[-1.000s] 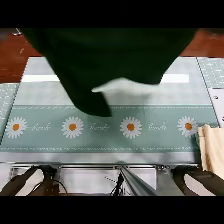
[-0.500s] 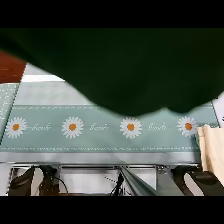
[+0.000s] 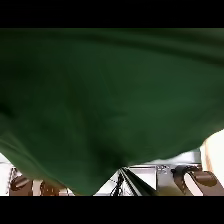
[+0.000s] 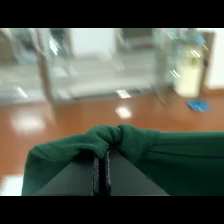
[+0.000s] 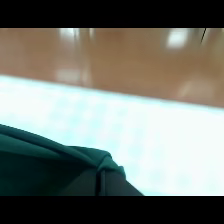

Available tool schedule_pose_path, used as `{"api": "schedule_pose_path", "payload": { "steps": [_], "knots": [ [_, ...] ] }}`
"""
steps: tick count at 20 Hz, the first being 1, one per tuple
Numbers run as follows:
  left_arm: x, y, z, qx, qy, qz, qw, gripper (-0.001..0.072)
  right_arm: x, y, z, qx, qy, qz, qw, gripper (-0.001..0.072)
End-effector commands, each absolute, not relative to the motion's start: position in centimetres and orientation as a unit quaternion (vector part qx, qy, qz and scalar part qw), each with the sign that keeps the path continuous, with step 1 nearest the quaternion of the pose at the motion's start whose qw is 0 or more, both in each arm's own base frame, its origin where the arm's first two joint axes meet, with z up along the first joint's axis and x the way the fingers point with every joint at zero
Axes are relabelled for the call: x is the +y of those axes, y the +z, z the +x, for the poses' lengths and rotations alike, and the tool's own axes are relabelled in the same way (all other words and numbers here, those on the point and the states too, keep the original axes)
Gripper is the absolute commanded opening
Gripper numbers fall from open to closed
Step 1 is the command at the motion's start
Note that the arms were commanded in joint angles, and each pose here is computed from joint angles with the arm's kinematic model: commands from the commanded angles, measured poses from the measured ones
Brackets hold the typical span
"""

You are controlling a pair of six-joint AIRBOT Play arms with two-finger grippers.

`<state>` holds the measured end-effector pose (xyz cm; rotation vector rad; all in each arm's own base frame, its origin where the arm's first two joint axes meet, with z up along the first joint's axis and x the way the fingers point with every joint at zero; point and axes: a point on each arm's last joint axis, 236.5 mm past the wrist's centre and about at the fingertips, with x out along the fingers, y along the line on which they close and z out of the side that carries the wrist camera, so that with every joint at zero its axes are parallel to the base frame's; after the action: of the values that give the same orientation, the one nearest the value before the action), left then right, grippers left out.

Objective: Fold the shirts.

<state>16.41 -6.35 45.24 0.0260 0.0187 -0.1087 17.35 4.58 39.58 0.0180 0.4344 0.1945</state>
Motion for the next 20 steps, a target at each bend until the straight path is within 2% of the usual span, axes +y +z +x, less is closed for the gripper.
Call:
{"api": "schedule_pose_path", "payload": {
  "steps": [1, 4, 7, 11, 15, 20],
  "knots": [
    [-8.2, 38.0, 20.7, 0.096, -0.155, -0.071, 0.981, 0.0021, 4.8, 33.0, 21.0, 0.291, 0.098, 0.028, 0.951, 0.0030],
    [-7.5, 30.6, 26.4, 0.143, -0.207, -0.189, 0.949, 0.0021, 4.5, 27.0, 27.7, 0.313, 0.085, 0.054, 0.944, 0.0030],
    [-4.3, 23.6, 32.5, 0.181, -0.170, -0.248, 0.936, 0.0021, 4.4, 20.0, 35.3, 0.361, 0.074, 0.082, 0.926, 0.0030],
    [-5.5, 18.3, 40.3, 0.229, -0.173, -0.259, 0.922, 0.0021, 4.2, 12.5, 44.0, 0.422, 0.062, 0.105, 0.898, 0.0030],
    [-8.5, 14.6, 47.3, 0.264, -0.183, -0.260, 0.910, 0.0021, 5.4, 10.1, 50.9, 0.436, 0.069, 0.151, 0.884, 0.0030],
    [-10.9, 8.5, 51.0, 0.331, -0.185, -0.293, 0.878, 0.0028, 7.1, 8.2, 55.2, 0.439, 0.090, 0.205, 0.870, 0.0034]
  ]
}}
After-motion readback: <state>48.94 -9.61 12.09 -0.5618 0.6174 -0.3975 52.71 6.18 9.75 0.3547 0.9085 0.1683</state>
